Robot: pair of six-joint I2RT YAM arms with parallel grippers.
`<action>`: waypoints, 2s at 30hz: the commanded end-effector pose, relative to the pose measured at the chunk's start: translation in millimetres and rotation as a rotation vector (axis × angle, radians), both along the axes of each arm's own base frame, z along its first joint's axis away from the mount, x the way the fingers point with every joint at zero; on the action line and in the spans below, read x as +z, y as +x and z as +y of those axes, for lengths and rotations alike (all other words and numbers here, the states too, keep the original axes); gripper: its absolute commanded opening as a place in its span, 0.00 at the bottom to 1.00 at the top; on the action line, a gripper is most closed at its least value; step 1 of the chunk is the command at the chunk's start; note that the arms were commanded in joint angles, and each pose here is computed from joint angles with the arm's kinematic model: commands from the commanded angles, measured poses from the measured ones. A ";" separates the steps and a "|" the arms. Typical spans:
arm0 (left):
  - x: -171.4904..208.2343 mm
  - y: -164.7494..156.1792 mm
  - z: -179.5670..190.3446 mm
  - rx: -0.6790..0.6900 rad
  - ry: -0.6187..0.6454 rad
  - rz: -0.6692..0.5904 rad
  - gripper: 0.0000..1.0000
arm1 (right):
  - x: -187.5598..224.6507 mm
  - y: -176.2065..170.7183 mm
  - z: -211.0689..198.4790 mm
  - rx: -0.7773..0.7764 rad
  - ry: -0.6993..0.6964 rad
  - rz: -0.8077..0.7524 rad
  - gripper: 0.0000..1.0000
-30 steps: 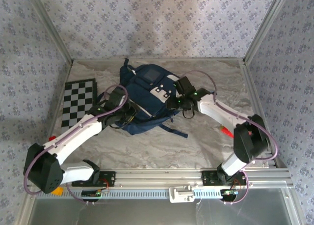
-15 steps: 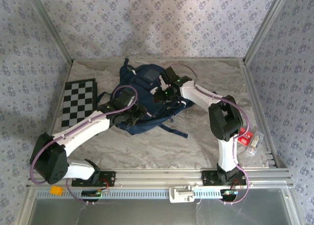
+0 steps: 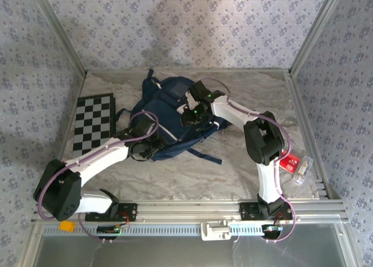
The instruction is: Pack the student bag
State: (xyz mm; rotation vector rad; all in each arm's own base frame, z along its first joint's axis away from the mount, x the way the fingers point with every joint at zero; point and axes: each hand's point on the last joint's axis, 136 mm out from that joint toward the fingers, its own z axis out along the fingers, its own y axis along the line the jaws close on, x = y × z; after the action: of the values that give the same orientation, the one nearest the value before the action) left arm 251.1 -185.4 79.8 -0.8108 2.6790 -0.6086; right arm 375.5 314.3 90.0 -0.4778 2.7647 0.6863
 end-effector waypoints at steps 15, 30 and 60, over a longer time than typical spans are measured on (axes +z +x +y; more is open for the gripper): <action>-9.1 25.7 26.4 0.029 0.031 -0.046 0.55 | 91.5 11.9 -6.4 -0.185 0.364 -0.054 0.00; 74.0 85.4 20.2 -0.116 0.060 -0.324 0.67 | 155.1 33.7 -23.3 -0.469 0.623 -0.120 0.00; 69.6 73.8 -79.2 -0.398 0.227 -0.531 0.78 | 169.5 24.3 -61.9 -0.709 0.744 -0.108 0.00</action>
State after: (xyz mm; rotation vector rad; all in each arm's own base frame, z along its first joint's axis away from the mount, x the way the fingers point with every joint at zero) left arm 292.0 -282.8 150.6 -0.0551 2.4137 -0.5383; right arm 389.1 257.1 183.0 0.6039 2.3526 1.1629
